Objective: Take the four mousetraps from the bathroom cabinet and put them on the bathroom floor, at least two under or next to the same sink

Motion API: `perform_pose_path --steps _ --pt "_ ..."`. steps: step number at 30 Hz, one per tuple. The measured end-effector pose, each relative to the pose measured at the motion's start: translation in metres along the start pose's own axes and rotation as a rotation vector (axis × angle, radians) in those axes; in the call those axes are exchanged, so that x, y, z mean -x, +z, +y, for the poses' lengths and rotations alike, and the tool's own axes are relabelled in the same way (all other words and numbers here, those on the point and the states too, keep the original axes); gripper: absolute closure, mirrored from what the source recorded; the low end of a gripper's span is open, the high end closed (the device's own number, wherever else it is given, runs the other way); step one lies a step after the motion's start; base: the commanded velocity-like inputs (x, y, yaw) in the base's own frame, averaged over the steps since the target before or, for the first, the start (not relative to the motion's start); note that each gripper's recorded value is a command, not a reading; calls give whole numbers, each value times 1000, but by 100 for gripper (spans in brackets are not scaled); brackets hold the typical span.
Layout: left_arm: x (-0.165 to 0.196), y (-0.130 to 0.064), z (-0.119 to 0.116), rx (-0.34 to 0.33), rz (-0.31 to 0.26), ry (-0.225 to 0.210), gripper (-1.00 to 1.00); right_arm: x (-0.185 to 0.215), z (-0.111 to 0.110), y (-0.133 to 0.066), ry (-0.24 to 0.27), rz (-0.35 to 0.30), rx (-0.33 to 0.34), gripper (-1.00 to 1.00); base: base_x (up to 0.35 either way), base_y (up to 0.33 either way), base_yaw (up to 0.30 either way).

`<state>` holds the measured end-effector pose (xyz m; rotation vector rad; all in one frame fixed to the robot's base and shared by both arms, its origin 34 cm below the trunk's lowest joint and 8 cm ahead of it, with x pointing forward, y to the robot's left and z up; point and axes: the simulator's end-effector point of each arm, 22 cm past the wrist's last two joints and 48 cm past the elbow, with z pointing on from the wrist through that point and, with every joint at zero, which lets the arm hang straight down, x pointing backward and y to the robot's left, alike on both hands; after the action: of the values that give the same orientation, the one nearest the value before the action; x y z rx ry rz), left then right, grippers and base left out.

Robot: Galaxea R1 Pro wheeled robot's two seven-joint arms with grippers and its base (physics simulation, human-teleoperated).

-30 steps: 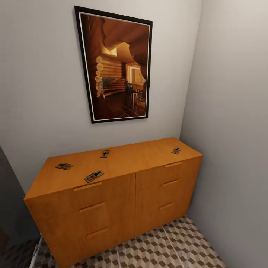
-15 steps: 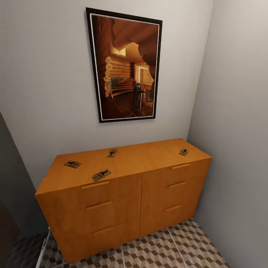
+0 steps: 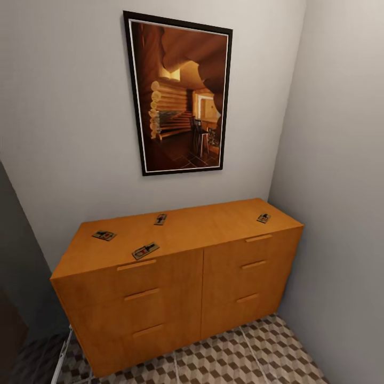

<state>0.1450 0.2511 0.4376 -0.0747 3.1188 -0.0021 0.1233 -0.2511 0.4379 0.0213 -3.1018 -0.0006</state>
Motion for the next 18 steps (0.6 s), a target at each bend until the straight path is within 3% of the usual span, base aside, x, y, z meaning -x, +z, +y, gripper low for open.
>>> perform_pose_path --steps 12,18 --pt "0 0 0 0 0 0 -100 0 0 0 0 0 0 -100 0 -150 0" --pt "0 0 0 0 0 0 -100 0 0 0 0 0 0 -100 0 -42 0"
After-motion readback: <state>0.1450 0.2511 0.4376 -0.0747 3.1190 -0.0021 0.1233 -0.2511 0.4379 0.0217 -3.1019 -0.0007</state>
